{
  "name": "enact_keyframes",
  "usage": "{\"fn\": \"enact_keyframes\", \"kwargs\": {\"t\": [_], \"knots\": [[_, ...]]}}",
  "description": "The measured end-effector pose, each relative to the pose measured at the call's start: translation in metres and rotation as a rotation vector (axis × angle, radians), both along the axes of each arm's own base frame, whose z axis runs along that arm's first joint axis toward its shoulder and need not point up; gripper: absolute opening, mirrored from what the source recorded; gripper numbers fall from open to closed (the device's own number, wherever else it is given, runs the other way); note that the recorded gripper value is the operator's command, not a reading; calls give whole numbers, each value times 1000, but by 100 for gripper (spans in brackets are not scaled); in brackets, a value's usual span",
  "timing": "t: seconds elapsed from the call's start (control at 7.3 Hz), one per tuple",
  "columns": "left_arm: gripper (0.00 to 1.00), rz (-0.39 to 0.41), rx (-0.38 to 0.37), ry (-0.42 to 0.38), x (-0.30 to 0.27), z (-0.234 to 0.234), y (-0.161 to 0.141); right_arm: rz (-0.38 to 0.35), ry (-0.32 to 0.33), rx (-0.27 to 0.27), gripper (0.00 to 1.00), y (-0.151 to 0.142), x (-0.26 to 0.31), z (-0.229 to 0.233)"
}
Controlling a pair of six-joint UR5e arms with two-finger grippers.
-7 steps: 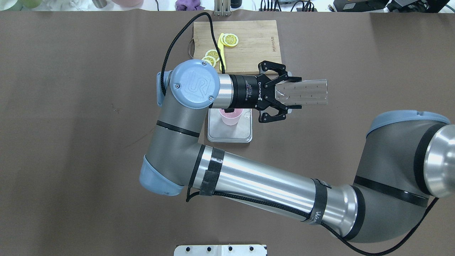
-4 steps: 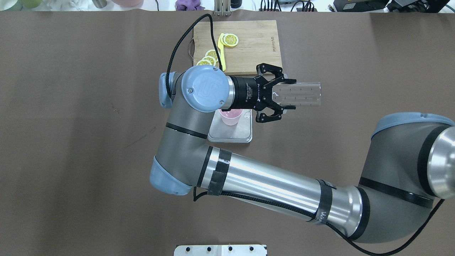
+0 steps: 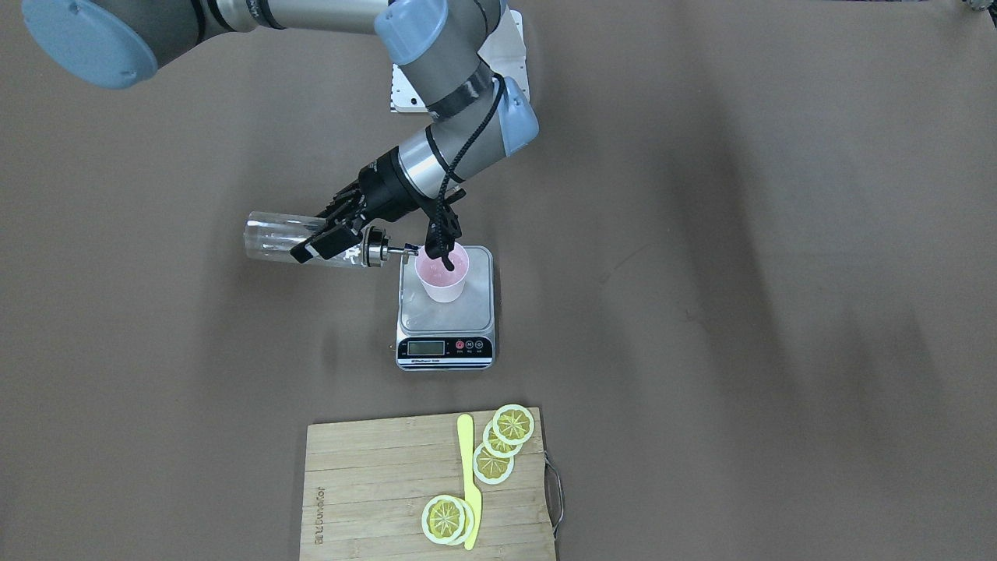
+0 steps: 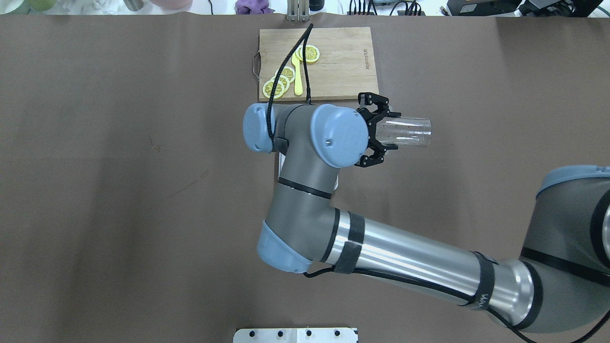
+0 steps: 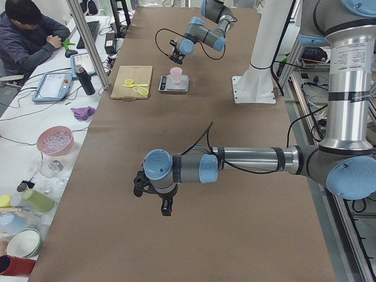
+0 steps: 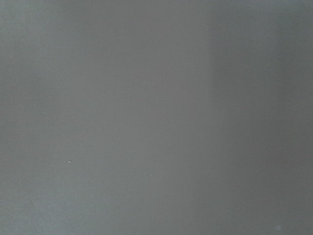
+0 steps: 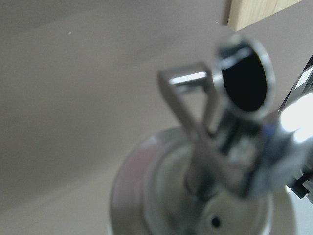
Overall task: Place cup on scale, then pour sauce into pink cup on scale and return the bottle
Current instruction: 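Turn the bottle upright and carry it back with the right gripper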
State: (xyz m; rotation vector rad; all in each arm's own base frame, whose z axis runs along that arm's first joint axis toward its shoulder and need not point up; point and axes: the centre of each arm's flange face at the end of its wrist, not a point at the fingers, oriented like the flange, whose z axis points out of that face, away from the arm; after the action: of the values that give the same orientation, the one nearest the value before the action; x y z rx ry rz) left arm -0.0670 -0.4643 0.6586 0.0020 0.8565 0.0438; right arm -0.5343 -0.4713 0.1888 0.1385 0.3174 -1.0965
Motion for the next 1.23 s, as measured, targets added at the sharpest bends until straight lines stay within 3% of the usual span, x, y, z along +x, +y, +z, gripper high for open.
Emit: {"fn": "enact_keyframes", "kwargs": {"t": [0.27, 0.68, 0.96, 1.23], "knots": [[98, 0, 2, 0, 0, -1, 0, 12, -220, 82, 0, -8, 42, 29], [98, 1, 9, 5, 0, -4, -1, -23, -554, 60, 0, -46, 123, 51], [98, 0, 10, 40, 3, -6, 0, -78, -799, 64, 0, -60, 185, 104], [98, 0, 12, 53, 3, -7, 0, -117, -996, 54, 0, -60, 247, 159]]}}
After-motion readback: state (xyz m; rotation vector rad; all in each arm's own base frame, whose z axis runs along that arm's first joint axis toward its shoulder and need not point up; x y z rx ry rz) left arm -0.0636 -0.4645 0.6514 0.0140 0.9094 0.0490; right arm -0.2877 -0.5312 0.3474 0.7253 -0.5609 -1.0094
